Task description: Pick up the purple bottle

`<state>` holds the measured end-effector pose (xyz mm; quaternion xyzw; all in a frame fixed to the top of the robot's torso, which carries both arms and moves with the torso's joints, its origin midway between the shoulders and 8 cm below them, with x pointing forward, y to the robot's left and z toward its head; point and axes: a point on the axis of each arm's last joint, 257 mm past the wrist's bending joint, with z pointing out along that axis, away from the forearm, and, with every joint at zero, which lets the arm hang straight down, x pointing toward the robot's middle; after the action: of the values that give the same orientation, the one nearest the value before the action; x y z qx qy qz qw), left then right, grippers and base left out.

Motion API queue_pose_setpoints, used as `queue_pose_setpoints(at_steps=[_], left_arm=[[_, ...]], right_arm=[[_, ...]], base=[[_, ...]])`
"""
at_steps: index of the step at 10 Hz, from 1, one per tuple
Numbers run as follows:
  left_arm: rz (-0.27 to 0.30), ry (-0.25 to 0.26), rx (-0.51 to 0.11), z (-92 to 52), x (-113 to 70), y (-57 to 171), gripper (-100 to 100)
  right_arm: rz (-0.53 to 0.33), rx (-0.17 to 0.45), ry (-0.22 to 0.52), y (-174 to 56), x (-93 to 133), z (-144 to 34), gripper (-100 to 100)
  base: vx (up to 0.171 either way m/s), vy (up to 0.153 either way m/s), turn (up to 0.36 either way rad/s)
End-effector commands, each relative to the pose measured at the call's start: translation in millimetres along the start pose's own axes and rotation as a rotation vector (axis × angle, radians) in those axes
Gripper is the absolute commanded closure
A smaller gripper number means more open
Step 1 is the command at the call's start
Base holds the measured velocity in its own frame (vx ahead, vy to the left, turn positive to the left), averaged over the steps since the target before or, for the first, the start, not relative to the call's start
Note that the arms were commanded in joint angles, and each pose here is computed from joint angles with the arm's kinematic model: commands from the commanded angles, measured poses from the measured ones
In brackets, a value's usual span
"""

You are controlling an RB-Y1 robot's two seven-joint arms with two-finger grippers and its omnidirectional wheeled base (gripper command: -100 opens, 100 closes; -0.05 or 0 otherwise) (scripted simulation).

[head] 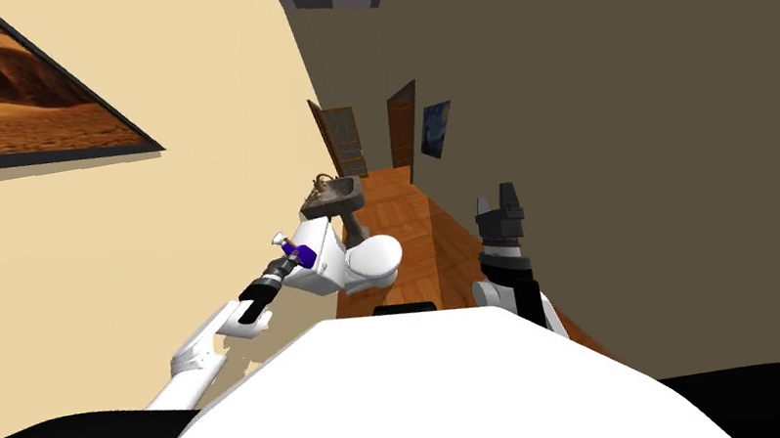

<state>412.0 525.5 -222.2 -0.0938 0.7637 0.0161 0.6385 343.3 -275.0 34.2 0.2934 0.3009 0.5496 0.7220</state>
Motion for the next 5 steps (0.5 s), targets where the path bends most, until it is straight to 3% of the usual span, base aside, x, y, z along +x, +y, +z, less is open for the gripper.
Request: queue_pose_setpoints(at_steps=[1, 2, 3, 4, 5], left_arm=[[0.008, -0.015, -0.052, -13.6, -10.4, 16.2, 100], [0.016, -0.016, -0.077, -22.3, -13.0, 29.7, 100], [0.02, 0.004, -0.092, -30.3, -4.3, 37.3, 100], [0.016, -0.006, -0.077, -23.6, -8.9, 30.5, 100], [0.016, -0.004, -0.081, -24.7, -7.7, 32.5, 0]], right_arm=[[0.0, 0.0, 0.0, 0.0, 0.0, 0.0, 0], [0.0, 0.0, 0.0, 0.0, 0.0, 0.0, 0], [0.0, 0.0, 0.0, 0.0, 0.0, 0.0, 0], [0.0, 0.0, 0.0, 0.0, -0.1, 0.0, 0], [0.0, 0.0, 0.0, 0.0, -0.1, -0.1, 0]], base=[[-0.072, 0.024, -0.316], [-0.066, 0.015, -0.257], [-0.028, 0.01, -0.032], [-0.01, 0.004, 0.024], [0.0, 0.0, 0.0]])
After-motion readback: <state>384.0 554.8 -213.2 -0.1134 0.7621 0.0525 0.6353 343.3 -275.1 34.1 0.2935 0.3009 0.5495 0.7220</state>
